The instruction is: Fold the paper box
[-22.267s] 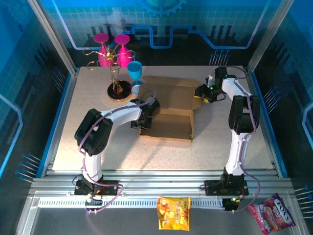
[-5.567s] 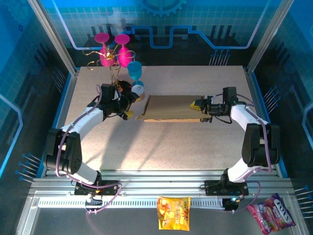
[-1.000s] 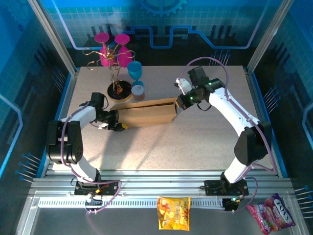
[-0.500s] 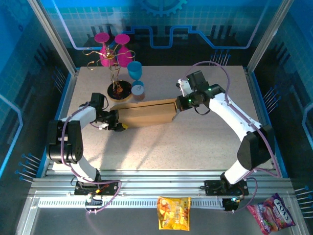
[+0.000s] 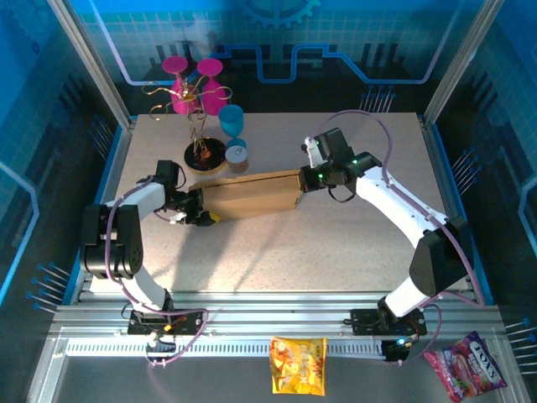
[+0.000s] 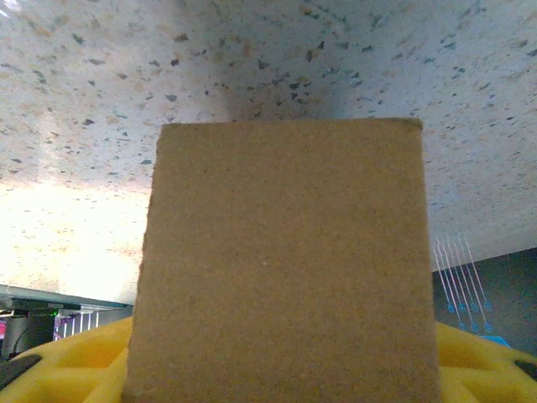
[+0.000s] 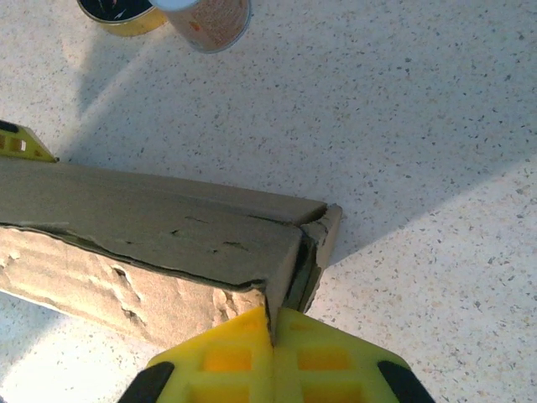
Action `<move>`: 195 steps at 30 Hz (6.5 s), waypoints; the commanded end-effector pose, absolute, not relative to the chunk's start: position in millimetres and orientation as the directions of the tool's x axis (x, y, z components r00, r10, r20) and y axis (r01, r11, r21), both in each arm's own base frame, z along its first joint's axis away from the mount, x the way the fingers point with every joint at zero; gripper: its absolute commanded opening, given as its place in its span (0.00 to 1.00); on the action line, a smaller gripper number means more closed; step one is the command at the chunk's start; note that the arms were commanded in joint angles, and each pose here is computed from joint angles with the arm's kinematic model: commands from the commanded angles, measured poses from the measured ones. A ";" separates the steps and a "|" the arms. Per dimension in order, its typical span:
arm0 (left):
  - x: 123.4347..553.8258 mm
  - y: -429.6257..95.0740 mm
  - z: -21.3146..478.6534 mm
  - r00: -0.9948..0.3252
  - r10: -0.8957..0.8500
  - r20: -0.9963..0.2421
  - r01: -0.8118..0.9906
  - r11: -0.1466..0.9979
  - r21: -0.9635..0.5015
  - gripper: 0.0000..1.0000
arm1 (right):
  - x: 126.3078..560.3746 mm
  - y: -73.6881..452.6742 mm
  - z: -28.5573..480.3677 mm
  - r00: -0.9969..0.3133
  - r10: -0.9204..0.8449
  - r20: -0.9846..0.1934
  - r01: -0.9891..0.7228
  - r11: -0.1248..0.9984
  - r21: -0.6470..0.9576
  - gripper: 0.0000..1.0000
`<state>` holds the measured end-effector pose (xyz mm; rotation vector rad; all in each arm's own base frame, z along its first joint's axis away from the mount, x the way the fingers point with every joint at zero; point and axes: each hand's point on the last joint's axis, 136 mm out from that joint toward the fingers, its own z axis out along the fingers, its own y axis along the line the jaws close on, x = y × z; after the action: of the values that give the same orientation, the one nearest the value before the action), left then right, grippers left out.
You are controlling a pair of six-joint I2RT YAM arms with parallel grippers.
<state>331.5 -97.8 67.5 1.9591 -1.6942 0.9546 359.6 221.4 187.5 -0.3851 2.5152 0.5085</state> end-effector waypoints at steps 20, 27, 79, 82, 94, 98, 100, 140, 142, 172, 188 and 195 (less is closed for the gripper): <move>340.6 -53.2 81.8 -0.094 -0.774 0.626 -0.927 -0.162 -0.339 0.90 | 377.4 229.5 158.8 -0.801 -0.240 -0.548 -0.327 0.943 0.066 0.00; 326.5 -20.9 113.4 -0.180 -0.891 0.416 -0.919 0.002 -0.393 0.81 | 384.8 235.7 162.0 -0.800 -0.250 -0.546 -0.339 0.938 0.067 0.00; 290.1 -61.3 235.3 -0.811 -0.099 -0.576 0.076 0.959 -0.272 0.46 | 393.8 227.2 158.8 -0.836 -0.300 -0.459 -0.378 0.922 0.086 0.00; 291.9 -62.6 229.4 -0.814 -0.054 -0.578 0.113 0.962 -0.249 0.47 | 393.8 226.1 158.4 -0.837 -0.301 -0.457 -0.377 0.922 0.083 0.00; 315.9 -56.4 207.7 -0.793 0.073 -0.605 0.185 0.975 -0.125 0.48 | 393.6 223.6 158.0 -0.842 -0.297 -0.451 -0.373 0.924 0.086 0.00; 320.4 -59.7 201.7 -0.801 0.072 -0.594 0.190 0.972 -0.139 0.48 | 393.4 223.8 158.0 -0.844 -0.293 -0.450 -0.369 0.925 0.090 0.00; 319.7 -62.6 198.3 -0.810 0.068 -0.582 0.194 0.968 -0.156 0.46 | 393.5 224.0 157.6 -0.845 -0.291 -0.450 -0.367 0.926 0.091 0.00; 305.5 -80.8 183.0 -0.894 -0.232 -0.383 -0.064 0.913 -0.404 0.00 | 388.7 225.8 152.8 -0.853 -0.283 -0.439 -0.357 0.929 0.094 0.00; 305.6 -81.3 181.6 -0.894 -0.238 -0.381 -0.068 0.910 -0.409 0.00 | 388.6 226.0 152.5 -0.853 -0.283 -0.439 -0.357 0.930 0.094 0.00; 284.8 -81.2 150.4 -0.883 -0.340 -0.324 -0.168 0.873 -0.459 0.00 | 389.2 228.2 150.5 -0.838 -0.292 -0.461 -0.352 0.935 0.048 0.00; 268.8 -69.0 125.8 -0.879 -0.312 -0.362 -0.165 0.909 -0.384 0.00 | 390.0 230.3 156.8 -0.799 -0.332 -0.501 -0.381 0.924 -0.006 0.00; 263.5 -65.4 114.0 -0.875 -0.324 -0.359 -0.196 0.917 -0.348 0.00 | 389.1 233.2 163.8 -0.798 -0.330 -0.505 -0.388 0.922 0.010 0.00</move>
<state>309.6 -75.4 172.5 0.4140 -3.6981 0.7948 408.5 237.4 177.9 -0.4658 2.4879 0.1869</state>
